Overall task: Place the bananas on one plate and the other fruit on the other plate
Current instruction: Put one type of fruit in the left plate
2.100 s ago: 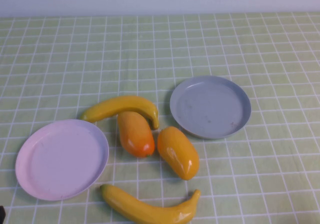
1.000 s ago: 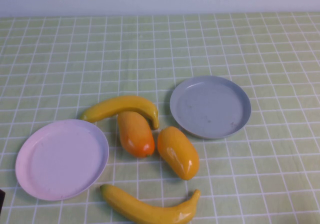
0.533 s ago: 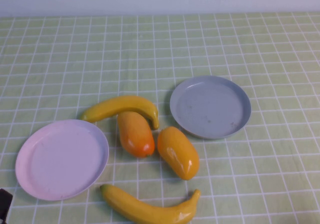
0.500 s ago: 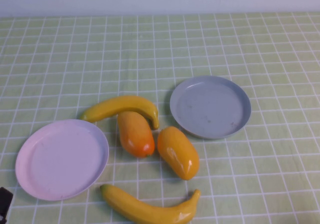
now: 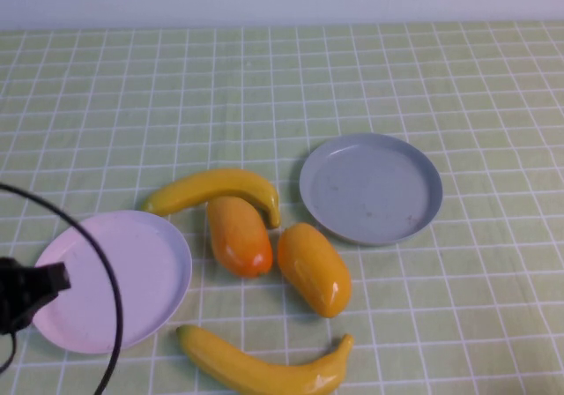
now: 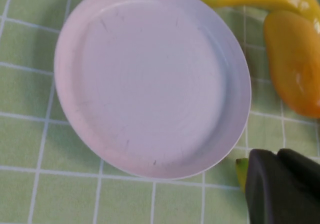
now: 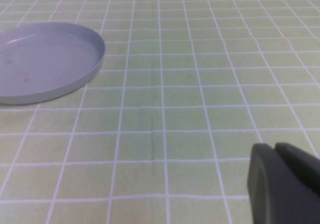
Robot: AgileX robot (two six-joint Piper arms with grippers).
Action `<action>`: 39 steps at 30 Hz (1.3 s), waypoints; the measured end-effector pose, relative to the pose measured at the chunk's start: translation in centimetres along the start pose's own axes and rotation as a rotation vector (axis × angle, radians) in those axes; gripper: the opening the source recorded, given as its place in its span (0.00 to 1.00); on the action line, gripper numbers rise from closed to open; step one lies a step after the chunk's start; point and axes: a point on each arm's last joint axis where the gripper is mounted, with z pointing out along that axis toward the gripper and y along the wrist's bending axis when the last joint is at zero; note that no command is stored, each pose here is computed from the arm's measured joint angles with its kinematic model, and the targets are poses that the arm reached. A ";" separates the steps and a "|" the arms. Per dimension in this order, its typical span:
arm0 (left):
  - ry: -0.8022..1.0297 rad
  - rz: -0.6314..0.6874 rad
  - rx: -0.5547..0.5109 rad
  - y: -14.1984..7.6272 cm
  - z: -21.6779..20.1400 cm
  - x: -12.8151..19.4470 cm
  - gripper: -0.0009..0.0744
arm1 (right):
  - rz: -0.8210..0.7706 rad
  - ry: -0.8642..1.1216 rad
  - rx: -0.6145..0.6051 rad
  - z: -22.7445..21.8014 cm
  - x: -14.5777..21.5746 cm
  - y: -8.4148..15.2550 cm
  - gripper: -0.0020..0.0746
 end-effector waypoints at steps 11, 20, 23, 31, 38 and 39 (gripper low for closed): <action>0.308 0.290 0.007 -7.8 9.3 -6.8 0.01 | 0.000 0.000 0.000 0.0 0.0 0.0 0.00; 0.522 0.481 0.014 -16.5 17.7 -7.6 0.01 | 0.000 0.000 0.000 0.0 0.0 0.0 0.00; 0.518 0.511 0.020 -18.1 18.6 -8.0 0.01 | 0.000 0.000 0.000 0.0 0.0 0.0 0.00; 0.499 0.505 0.017 -19.0 18.3 -8.5 0.01 | 0.000 0.000 0.000 0.0 0.0 0.0 0.00; 0.481 0.550 -0.054 -18.4 18.3 -8.8 0.23 | 0.000 0.000 0.000 0.0 0.0 0.0 0.00; 0.482 0.550 -0.079 -18.2 18.3 -8.9 0.32 | 0.000 0.000 0.000 0.0 0.0 0.0 0.00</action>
